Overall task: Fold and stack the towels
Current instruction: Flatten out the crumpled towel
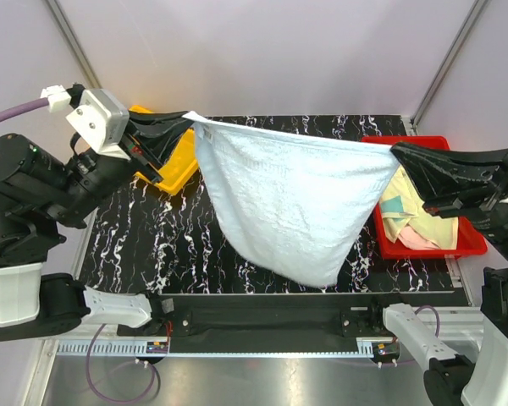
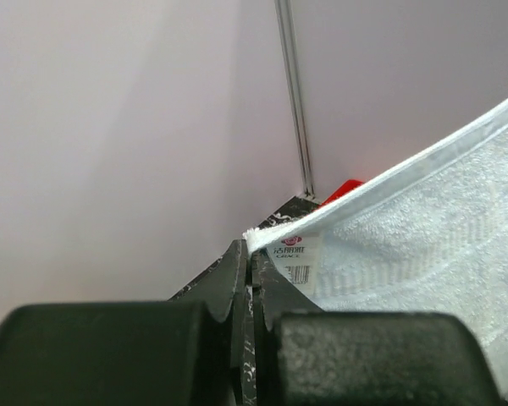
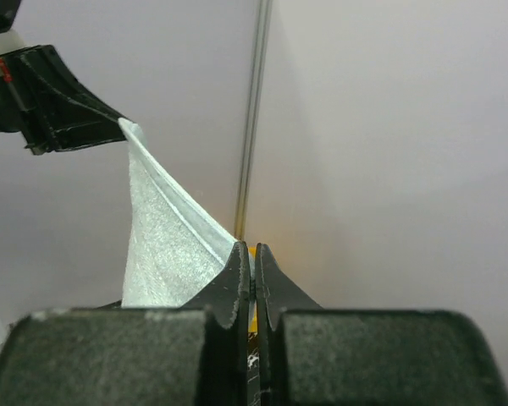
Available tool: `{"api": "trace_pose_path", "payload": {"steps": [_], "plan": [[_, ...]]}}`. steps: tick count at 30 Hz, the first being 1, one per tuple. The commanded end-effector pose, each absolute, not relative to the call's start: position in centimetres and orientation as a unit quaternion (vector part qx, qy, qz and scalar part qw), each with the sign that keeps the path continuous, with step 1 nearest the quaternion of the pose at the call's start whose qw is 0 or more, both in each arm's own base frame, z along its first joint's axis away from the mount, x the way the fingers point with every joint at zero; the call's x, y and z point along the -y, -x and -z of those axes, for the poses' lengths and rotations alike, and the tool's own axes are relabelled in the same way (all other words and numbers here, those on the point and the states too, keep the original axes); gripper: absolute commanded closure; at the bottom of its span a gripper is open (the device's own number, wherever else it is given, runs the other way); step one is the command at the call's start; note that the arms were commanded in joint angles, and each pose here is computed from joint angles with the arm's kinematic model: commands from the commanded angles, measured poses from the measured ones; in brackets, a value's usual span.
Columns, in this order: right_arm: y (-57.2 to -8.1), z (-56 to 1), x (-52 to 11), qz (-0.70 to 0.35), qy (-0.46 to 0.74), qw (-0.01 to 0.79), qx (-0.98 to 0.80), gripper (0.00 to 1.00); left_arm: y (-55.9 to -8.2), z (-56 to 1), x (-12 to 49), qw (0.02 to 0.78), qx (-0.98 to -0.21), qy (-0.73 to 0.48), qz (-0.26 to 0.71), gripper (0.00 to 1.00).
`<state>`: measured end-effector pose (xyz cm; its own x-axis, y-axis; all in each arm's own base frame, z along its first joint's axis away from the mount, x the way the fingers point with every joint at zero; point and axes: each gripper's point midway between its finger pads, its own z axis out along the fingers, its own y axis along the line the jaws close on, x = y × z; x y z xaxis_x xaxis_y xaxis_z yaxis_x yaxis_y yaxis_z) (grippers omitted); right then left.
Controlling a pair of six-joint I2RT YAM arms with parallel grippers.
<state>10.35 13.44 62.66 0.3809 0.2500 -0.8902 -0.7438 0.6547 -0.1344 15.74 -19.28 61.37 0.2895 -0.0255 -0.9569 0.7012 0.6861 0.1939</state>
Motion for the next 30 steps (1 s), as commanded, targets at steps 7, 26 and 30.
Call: {"api": "trace_pose_path", "payload": {"steps": [7, 26, 30], "plan": [[-22.7, -65.3, -9.4, -0.19, 0.152, 0.839, -0.487, 1.0, -21.2, -65.2, 19.4, 0.807, -0.526, -0.248, 0.101, 1.0], [-60.8, -44.4, -11.0, -0.171, 0.213, 0.729, -0.628, 1.0, -59.3, -43.5, 19.6, 0.717, -0.665, -0.209, -0.015, 1.0], [-63.0, -41.1, -11.6, -0.183, 0.23, 0.716, -0.634, 1.0, -61.8, -39.4, 18.8, 0.7, -0.677, -0.223, -0.044, 1.0]]}}
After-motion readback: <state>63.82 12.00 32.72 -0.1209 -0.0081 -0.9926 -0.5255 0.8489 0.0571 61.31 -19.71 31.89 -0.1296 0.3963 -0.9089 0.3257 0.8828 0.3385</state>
